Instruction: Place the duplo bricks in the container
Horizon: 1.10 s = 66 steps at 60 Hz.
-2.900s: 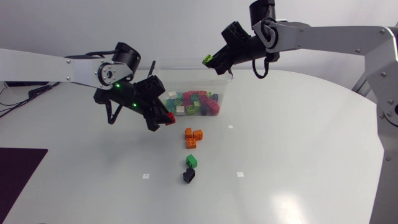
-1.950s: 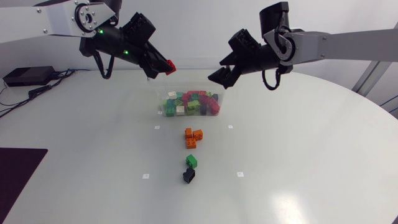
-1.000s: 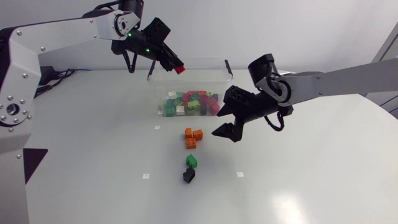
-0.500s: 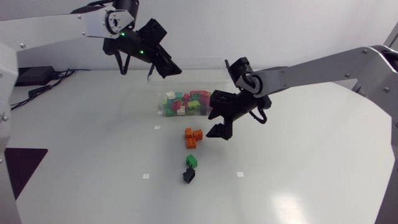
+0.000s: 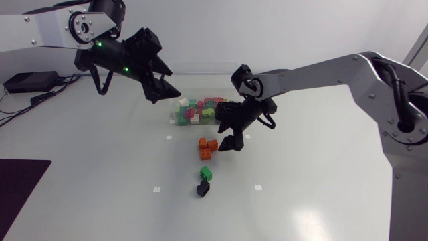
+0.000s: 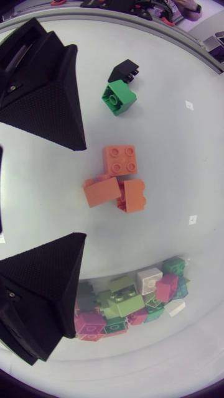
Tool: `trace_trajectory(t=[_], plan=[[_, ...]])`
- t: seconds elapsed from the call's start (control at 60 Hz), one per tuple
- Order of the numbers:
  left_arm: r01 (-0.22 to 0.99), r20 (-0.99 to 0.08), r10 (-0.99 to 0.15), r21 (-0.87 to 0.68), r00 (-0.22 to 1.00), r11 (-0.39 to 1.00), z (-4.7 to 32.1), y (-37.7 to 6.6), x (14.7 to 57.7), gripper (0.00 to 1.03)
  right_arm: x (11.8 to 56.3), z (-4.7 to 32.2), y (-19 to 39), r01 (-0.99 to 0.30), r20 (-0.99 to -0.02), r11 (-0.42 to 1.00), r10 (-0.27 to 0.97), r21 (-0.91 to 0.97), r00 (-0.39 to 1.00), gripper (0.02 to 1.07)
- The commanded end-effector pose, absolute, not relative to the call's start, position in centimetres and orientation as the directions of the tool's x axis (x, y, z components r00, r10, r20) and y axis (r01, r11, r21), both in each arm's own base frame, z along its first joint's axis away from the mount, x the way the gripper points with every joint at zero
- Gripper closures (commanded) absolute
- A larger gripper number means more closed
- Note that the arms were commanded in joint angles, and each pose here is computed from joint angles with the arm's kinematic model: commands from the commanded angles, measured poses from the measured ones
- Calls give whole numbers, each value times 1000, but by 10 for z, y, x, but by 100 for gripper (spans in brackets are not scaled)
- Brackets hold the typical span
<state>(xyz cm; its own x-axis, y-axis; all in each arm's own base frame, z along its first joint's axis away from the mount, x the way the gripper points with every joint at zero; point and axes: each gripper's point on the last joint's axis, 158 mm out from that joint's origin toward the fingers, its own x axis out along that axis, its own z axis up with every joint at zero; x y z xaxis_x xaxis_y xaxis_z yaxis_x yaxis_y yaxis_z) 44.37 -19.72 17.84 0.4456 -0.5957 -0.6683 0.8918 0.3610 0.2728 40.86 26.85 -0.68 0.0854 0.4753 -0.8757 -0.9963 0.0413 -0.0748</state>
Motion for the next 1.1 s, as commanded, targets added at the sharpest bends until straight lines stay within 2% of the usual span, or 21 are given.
trace_trajectory(t=[0.0, 0.117, 0.2, 0.433, 0.533, 0.6, 0.9, 0.983, 1.083], plan=[[910, -690, -595, 268, 411, 318, 165, -191, 426, 6, 406, -18, 273, -998, -890, -5, 452, -60, 51, 13], [933, -731, -584, 231, 353, 274, 139, -187, 410, 6, 407, -18, 276, -998, -900, -28, 434, -57, 39, 14], [949, -752, -581, 215, 311, 231, 122, -189, 396, 6, 407, -19, 278, -998, -909, -45, 417, -42, 20, 19], [969, -782, -572, 185, 248, 166, 97, -191, 377, 6, 407, -24, 287, -996, -922, -81, 388, -28, -6, 22], [978, -798, -565, 152, 208, 146, 79, -193, 371, 6, 408, -27, 289, -996, -925, -90, 378, -17, -19, 30], [982, -806, -562, 133, 188, 138, 71, -194, 369, 6, 406, -28, 290, -995, -927, -97, 374, -8, -29, 31], [992, -818, -563, 78, 118, 95, 39, -210, 362, 6, 392, -36, 289, -993, -933, -116, 352, 33, -72, 76], [994, -819, -564, 75, 110, 85, 28, -217, 365, 6, 387, -34, 287, -992, -934, -118, 350, 36, -76, 91], [995, -820, -564, 65, 97, 76, 21, -223, 368, 6, 382, -30, 283, -993, -933, -115, 350, 40, -78, 92]])
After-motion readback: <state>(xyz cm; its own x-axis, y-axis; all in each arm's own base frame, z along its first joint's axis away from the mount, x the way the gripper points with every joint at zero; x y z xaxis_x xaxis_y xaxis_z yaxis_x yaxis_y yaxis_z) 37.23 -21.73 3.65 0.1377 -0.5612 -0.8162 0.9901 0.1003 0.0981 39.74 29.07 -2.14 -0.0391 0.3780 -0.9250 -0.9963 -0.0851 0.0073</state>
